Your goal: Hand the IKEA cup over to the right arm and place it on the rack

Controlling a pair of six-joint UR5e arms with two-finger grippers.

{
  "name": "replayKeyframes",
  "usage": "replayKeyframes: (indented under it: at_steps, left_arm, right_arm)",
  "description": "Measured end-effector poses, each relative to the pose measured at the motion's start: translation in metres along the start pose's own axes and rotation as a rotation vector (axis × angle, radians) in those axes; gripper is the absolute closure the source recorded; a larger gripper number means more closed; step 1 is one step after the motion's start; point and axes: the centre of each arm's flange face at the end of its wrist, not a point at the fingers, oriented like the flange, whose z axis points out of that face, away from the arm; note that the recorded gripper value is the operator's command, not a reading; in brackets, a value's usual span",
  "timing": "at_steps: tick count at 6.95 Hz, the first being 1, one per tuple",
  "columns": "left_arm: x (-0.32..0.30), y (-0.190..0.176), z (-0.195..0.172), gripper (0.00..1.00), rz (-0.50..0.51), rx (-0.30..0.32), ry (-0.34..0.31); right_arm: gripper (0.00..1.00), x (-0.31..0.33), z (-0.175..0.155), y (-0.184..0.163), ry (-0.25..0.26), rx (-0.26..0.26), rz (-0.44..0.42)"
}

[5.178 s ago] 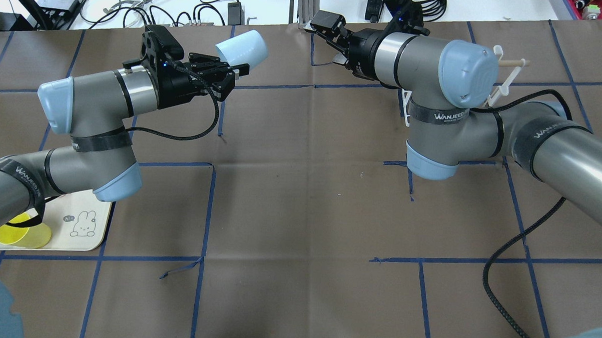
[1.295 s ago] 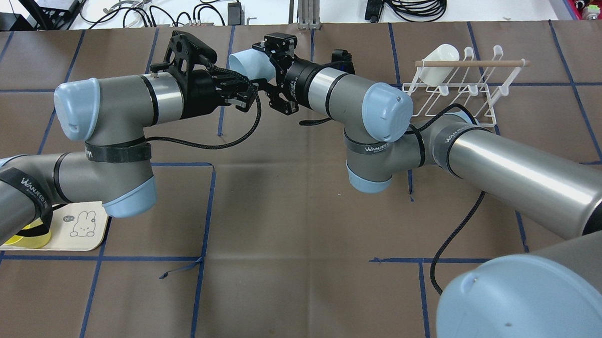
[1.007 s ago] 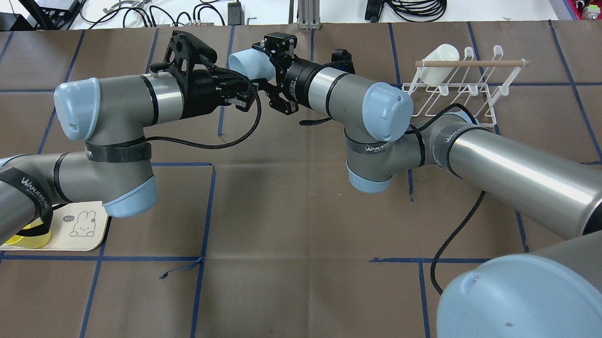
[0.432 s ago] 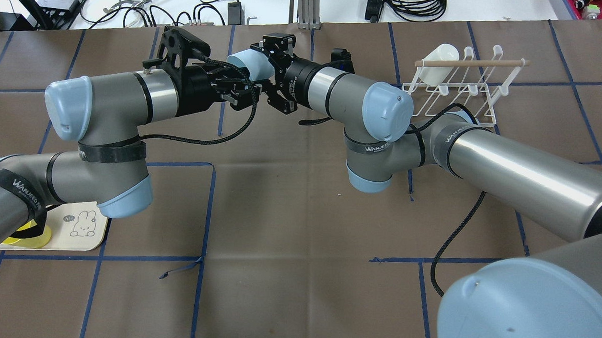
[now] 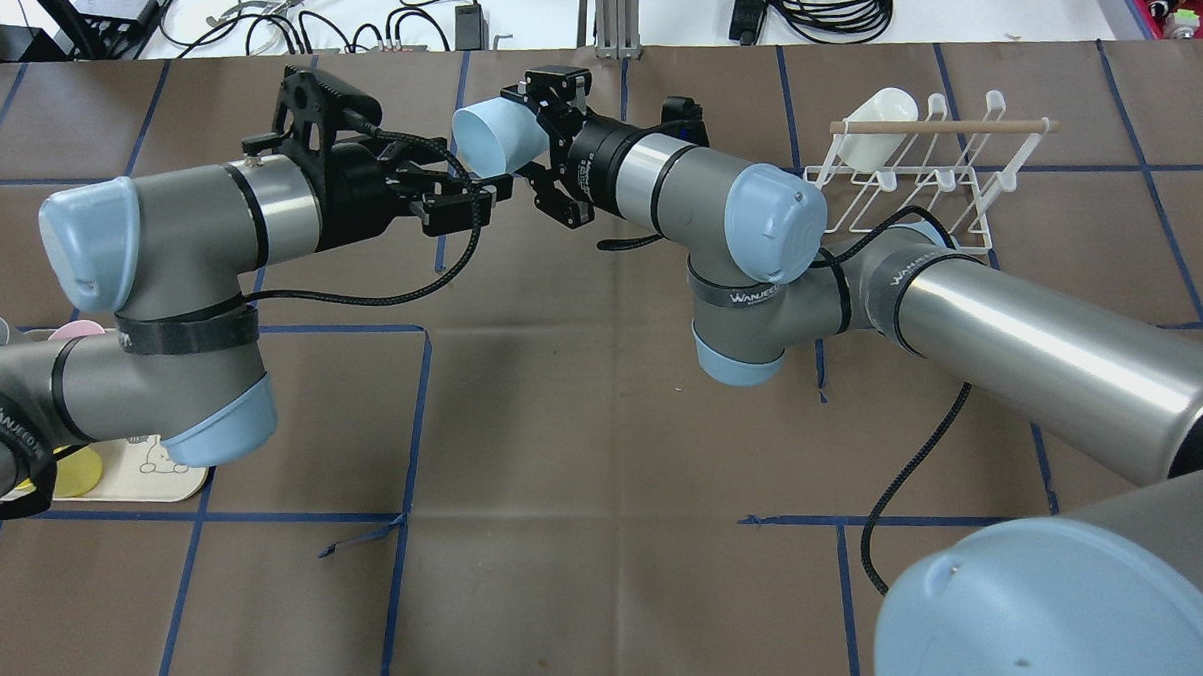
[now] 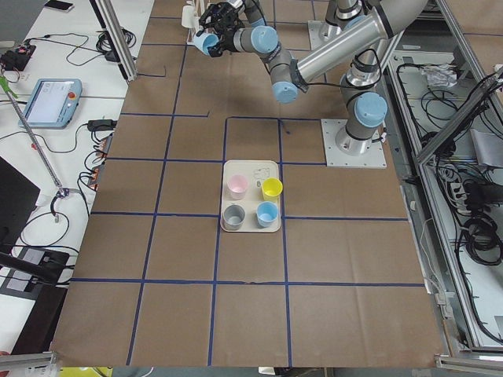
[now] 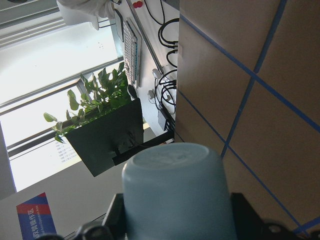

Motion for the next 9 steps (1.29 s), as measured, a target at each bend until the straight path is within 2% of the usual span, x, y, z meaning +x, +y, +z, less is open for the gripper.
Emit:
replayKeyframes:
  at_steps: [2, 3, 4, 5, 6, 7, 8, 9]
  left_arm:
    - [-0.025, 0.016, -0.05, 0.0, -0.094, 0.001, -0.102]
    - [-0.045, 0.016, -0.066, 0.0, -0.153, -0.016, -0.144]
    - [-0.066, 0.002, -0.076, 0.0, -0.224, -0.045, -0.194]
    - [-0.086, -0.022, -0.083, 0.0, -0.318, -0.071, -0.235]
    - [-0.1, -0.045, -0.084, 0.0, -0.396, -0.102, -0.27]
    - [-0.106, -0.062, -0.076, 0.0, -0.448, -0.158, -0.319]
    - [-0.103, -0.082, -0.061, 0.0, -0.503, -0.241, -0.378]
    - [-0.096, -0.107, -0.045, 0.0, -0.566, -0.344, -0.43]
  right_arm:
    - [0.57, -0.002, -0.002, -0.006, -0.001, 0.01, 0.001]
    - [0.6, -0.005, -0.005, -0.015, -0.005, 0.024, -0.009]
    - [0.68, -0.008, -0.01, -0.029, -0.01, 0.044, -0.042]
    - [0.72, -0.012, -0.017, -0.044, -0.016, 0.069, -0.112]
    - [0.79, -0.017, -0.024, -0.06, -0.019, 0.098, -0.224]
    - [0.83, -0.023, -0.032, -0.079, -0.016, 0.132, -0.377]
    - [0.83, -0.028, -0.041, -0.099, -0.004, 0.171, -0.554]
    - [0.88, -0.032, -0.052, -0.119, 0.017, 0.215, -0.748]
